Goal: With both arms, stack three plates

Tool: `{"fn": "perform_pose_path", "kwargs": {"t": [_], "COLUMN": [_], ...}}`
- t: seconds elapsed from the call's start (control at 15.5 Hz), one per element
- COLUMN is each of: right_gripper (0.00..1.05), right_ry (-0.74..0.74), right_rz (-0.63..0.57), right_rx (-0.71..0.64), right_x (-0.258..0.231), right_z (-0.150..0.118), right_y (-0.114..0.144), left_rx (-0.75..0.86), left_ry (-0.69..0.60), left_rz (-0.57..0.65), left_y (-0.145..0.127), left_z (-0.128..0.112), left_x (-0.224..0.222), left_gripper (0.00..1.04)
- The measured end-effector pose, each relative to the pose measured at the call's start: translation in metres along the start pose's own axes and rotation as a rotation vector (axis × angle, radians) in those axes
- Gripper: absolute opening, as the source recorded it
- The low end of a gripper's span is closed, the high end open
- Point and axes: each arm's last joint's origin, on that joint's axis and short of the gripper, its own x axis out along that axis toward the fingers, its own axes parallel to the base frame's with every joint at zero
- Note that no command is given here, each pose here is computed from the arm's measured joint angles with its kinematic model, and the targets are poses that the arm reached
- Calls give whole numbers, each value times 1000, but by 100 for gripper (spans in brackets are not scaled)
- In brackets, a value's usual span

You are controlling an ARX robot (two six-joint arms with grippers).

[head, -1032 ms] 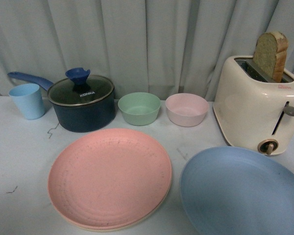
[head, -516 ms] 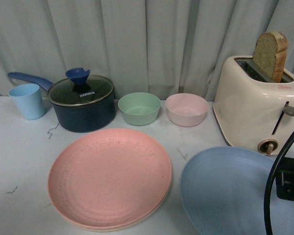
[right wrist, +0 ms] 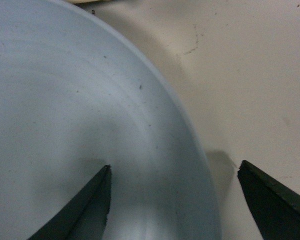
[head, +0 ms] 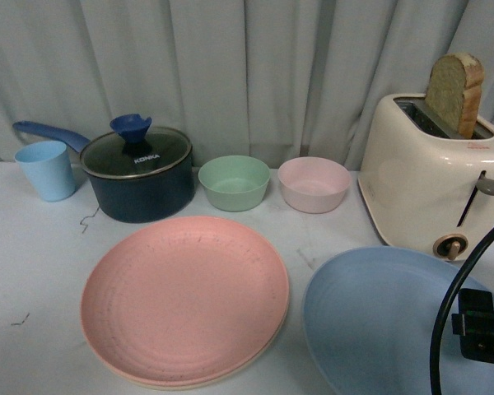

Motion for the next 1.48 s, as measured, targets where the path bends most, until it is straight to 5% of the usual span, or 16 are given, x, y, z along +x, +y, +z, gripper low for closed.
{"fn": "perform_pose_path", "kwargs": {"t": [0.39,0.52,0.97,1.16,1.29,1.48], "right_gripper": [17,4,3,3,3,3], "right_ry": [-26,-59,-58,-167,-243,-170], "right_rz": [-1,35,83,202,312,398], "right_rx": [15,9,-2,-26,7,16], "right_x": [-5,-13,-68,-101,-109,-95], "right_z": [3,5,-21,-5,21,35], "right_y": [-8,-13,-41,-35,-9,37], "left_rx": [0,0,0,0,0,0], "left_ry": [0,0,0,0,0,0], "left_rz": [0,0,0,0,0,0], "left_y": [0,0,0,0,0,0], "left_z": [0,0,0,0,0,0], "left_x": [0,0,0,0,0,0], "left_gripper": [98,98,98,98,98,98]}}
